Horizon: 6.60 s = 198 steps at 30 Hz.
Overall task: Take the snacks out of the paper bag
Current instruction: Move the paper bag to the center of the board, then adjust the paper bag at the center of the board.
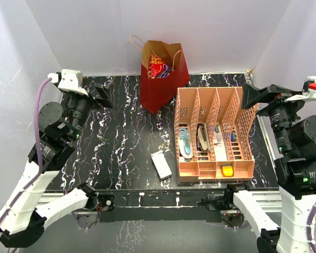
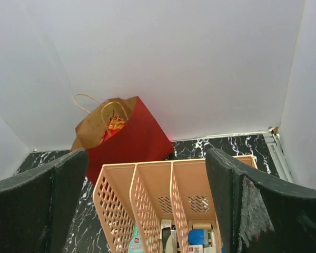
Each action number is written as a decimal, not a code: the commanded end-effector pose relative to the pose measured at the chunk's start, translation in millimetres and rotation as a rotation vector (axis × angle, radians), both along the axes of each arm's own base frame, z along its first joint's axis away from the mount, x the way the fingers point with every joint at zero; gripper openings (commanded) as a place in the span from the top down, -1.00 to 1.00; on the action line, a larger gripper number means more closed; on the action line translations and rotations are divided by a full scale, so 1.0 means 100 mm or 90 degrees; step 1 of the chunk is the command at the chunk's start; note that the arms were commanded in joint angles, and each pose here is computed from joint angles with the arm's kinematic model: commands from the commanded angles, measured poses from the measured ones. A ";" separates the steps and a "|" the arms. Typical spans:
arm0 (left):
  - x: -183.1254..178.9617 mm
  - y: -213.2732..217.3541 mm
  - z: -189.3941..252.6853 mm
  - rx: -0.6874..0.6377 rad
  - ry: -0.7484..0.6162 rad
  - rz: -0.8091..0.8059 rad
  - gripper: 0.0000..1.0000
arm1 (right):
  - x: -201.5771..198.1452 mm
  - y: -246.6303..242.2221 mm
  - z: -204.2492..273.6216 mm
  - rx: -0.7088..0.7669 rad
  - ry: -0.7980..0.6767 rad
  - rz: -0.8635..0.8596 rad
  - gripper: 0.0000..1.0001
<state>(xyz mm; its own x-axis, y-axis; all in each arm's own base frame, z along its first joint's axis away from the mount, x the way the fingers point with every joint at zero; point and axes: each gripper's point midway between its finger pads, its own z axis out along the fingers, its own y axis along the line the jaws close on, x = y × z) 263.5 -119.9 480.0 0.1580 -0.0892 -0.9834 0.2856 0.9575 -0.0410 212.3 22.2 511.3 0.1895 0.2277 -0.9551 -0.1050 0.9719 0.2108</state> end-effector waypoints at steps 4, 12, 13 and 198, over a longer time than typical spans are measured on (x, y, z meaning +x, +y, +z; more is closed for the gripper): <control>0.31 0.17 -0.10 -0.043 0.030 0.055 -0.97 | 0.24 -0.12 -0.13 0.011 0.031 -0.048 -0.96; 0.63 0.16 -0.39 -0.082 0.087 0.062 -0.97 | 0.44 -0.26 -0.44 0.022 0.095 -0.098 -0.96; 0.66 0.14 -0.43 -0.088 0.095 0.057 -0.97 | 0.46 -0.27 -0.47 0.023 0.101 -0.103 -0.96; 1.16 0.08 -1.69 -0.463 0.538 -0.110 1.00 | 2.72 2.66 -1.16 0.050 0.261 0.398 -0.85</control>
<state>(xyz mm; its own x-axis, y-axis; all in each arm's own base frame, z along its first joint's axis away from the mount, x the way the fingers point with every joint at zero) 391.4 -102.7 296.7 -0.5851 -0.6621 -0.4684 -0.0309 0.5953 -0.8029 519.5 286.4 322.8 -0.4106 0.1286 -0.9027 -0.4665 0.8210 0.3291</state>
